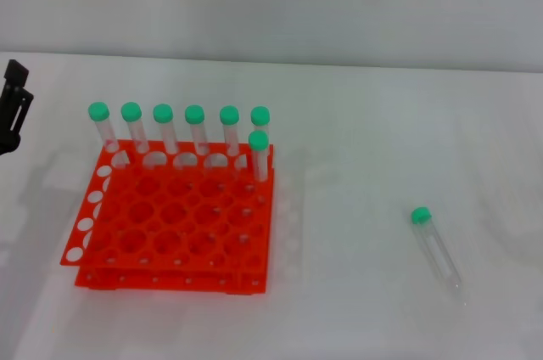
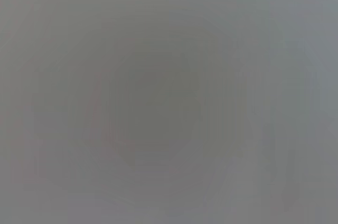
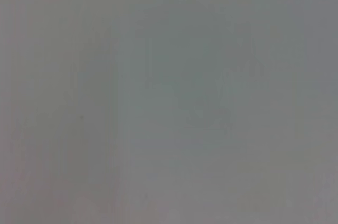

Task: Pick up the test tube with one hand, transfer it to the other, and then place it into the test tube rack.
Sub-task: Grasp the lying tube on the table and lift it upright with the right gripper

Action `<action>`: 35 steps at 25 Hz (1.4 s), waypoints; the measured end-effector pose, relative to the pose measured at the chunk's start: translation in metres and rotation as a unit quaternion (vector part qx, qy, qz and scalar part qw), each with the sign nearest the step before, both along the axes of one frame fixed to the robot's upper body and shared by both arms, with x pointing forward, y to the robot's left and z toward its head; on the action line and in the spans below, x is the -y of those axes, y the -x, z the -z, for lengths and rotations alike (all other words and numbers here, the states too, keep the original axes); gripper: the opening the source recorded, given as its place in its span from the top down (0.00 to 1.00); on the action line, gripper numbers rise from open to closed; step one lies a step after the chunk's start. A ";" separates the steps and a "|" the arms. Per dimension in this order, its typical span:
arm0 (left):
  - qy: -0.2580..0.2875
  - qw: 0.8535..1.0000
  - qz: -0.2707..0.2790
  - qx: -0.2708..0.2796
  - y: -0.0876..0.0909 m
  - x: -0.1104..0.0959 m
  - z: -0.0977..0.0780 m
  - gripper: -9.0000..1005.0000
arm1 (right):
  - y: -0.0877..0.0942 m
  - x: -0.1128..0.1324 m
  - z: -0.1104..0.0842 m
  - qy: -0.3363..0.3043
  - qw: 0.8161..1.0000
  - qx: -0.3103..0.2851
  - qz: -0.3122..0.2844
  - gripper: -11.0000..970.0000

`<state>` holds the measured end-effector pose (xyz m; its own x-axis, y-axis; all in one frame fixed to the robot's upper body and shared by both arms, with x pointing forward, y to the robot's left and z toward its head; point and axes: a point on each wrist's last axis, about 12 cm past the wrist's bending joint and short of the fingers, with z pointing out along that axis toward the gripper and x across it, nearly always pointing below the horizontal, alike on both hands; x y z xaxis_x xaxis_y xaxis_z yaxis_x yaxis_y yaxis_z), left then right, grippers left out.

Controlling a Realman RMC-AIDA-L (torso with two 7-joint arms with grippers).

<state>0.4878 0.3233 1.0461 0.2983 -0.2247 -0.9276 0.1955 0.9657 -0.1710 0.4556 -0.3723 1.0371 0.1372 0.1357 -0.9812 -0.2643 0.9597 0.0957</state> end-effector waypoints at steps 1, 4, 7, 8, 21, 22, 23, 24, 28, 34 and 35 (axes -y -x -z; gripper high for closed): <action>0.001 1.000 -0.002 0.000 0.001 -0.001 0.000 0.27 | 0.000 0.000 0.000 0.000 1.000 0.001 -0.001 0.10; 0.005 1.000 -0.007 0.000 0.002 -0.001 0.001 0.27 | 0.000 -0.001 -0.001 -0.002 1.000 0.005 -0.004 0.10; 0.005 1.000 -0.006 0.001 0.002 -0.001 0.001 0.27 | 0.000 -0.002 -0.002 -0.003 1.000 0.008 -0.008 0.10; 0.005 1.000 -0.005 0.001 0.002 -0.001 0.001 0.27 | 0.000 -0.003 -0.002 -0.003 1.000 0.008 -0.010 0.10; 0.010 1.000 0.005 0.002 -0.003 0.003 -0.001 0.27 | -0.005 -0.003 -0.013 -0.008 0.996 0.003 -0.085 0.10; 0.011 1.000 0.005 0.002 -0.004 0.003 -0.002 0.27 | -0.008 -0.002 -0.017 -0.010 0.995 0.000 -0.101 0.10; 0.011 1.000 0.004 0.003 -0.004 0.003 -0.002 0.27 | -0.011 -0.002 -0.021 -0.012 0.993 -0.003 -0.116 0.10; 0.011 1.000 0.004 0.004 -0.004 0.003 -0.002 0.27 | -0.014 -0.001 -0.026 -0.015 0.991 -0.007 -0.132 0.10; 0.012 1.000 0.003 0.003 -0.004 0.003 -0.002 0.27 | -0.025 0.003 -0.043 -0.033 0.982 -0.040 -0.181 0.10; 0.011 1.000 0.003 0.001 -0.005 0.003 -0.002 0.27 | -0.051 0.006 -0.077 -0.018 0.958 -0.157 -0.241 0.10; 0.012 1.000 0.003 0.001 -0.005 0.003 -0.002 0.27 | -0.055 0.008 -0.084 -0.010 0.954 -0.177 -0.241 0.10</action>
<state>0.4928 0.3203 1.0476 0.2979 -0.2495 -0.9214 0.2013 0.9600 -0.1948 0.5110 -0.3798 1.1214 -0.2857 0.1182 -0.9510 -0.6217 0.7324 0.2778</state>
